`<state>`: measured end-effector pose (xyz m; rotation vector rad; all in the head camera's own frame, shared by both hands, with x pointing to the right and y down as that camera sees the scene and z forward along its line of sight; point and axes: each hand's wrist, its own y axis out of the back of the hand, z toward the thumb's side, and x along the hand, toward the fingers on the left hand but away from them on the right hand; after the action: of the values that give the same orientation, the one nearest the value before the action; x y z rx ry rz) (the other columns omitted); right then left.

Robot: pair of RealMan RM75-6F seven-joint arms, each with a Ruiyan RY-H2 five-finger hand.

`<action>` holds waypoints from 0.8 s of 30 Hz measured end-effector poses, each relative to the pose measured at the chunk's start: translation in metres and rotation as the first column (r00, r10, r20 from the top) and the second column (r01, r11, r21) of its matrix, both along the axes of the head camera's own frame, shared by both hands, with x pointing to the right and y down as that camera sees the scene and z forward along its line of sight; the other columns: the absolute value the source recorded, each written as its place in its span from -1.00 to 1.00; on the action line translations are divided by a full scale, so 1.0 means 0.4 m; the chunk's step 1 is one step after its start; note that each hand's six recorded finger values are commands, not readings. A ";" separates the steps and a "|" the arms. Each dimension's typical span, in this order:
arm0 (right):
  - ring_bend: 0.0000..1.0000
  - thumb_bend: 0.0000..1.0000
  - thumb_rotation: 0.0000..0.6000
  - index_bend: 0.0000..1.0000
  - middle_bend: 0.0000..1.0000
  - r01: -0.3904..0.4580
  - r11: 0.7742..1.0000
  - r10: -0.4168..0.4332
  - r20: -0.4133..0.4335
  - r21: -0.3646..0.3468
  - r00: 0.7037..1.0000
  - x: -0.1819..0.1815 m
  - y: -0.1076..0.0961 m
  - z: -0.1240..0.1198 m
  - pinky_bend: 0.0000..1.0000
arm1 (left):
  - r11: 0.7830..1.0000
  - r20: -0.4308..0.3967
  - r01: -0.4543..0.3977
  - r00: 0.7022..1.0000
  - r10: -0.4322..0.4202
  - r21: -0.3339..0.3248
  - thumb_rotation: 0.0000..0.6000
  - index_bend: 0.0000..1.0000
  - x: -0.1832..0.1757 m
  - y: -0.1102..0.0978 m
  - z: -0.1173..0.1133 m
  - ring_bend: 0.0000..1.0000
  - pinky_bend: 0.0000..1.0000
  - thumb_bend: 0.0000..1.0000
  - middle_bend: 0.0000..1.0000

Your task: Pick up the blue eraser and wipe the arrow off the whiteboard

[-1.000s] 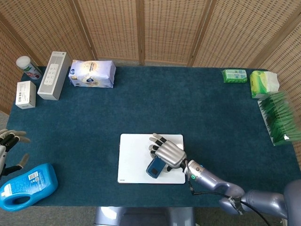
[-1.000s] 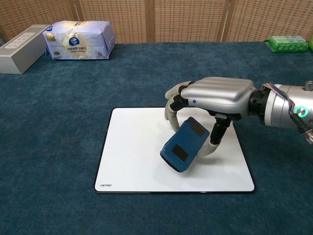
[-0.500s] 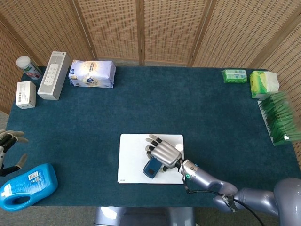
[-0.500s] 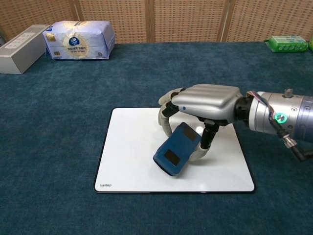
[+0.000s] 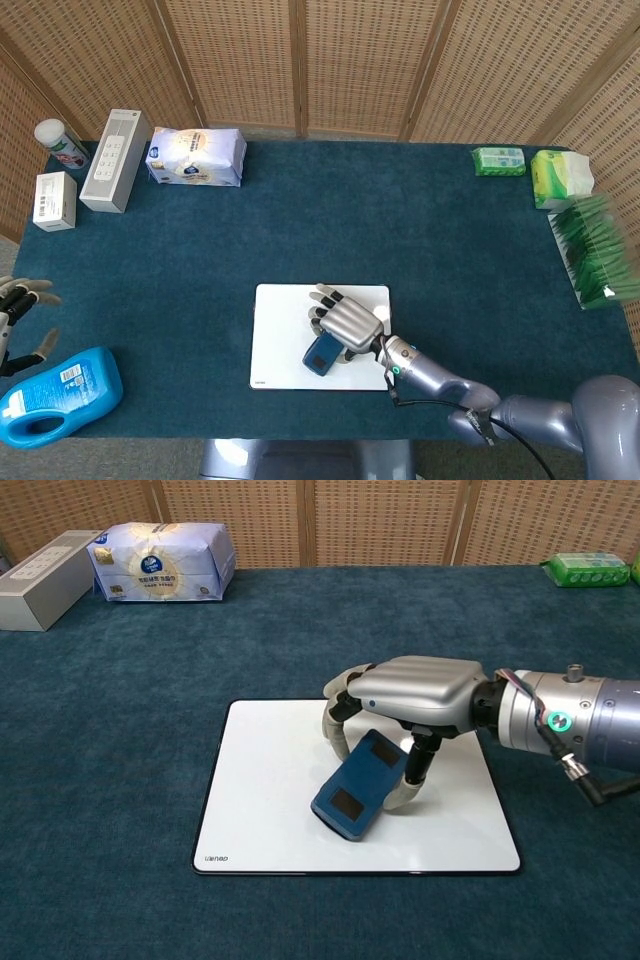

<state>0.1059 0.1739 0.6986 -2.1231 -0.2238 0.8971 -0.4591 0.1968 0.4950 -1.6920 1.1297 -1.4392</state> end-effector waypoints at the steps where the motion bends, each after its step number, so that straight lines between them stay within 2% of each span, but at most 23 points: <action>1: -0.96 -0.84 1.00 0.45 -0.42 0.000 1.000 0.000 0.000 0.000 1.000 -0.001 0.000 0.001 -1.00 | 1.000 0.000 0.000 1.000 0.000 0.001 1.00 -0.27 0.000 0.000 -0.001 -0.58 -0.70 -0.14 -0.45; 14: -0.96 -0.84 1.00 0.43 -0.42 -0.013 1.000 0.013 0.000 -0.024 1.000 -0.010 -0.004 0.021 -1.00 | 1.000 0.009 0.005 1.000 -0.005 0.011 1.00 -0.27 -0.007 0.003 -0.018 -0.58 -0.70 -0.14 -0.46; 24: -0.99 -0.85 1.00 0.44 -0.42 -0.025 0.999 0.025 -0.004 -0.025 1.000 0.012 -0.011 0.009 -1.00 | 1.000 0.003 -0.006 1.000 0.006 0.010 1.00 -0.28 0.002 0.001 -0.014 -0.58 -0.70 -0.14 -0.47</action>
<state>0.1107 0.1695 0.7023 -2.1464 -0.2389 0.9226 -0.4584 0.1972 0.4896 -1.6848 1.1280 -1.4295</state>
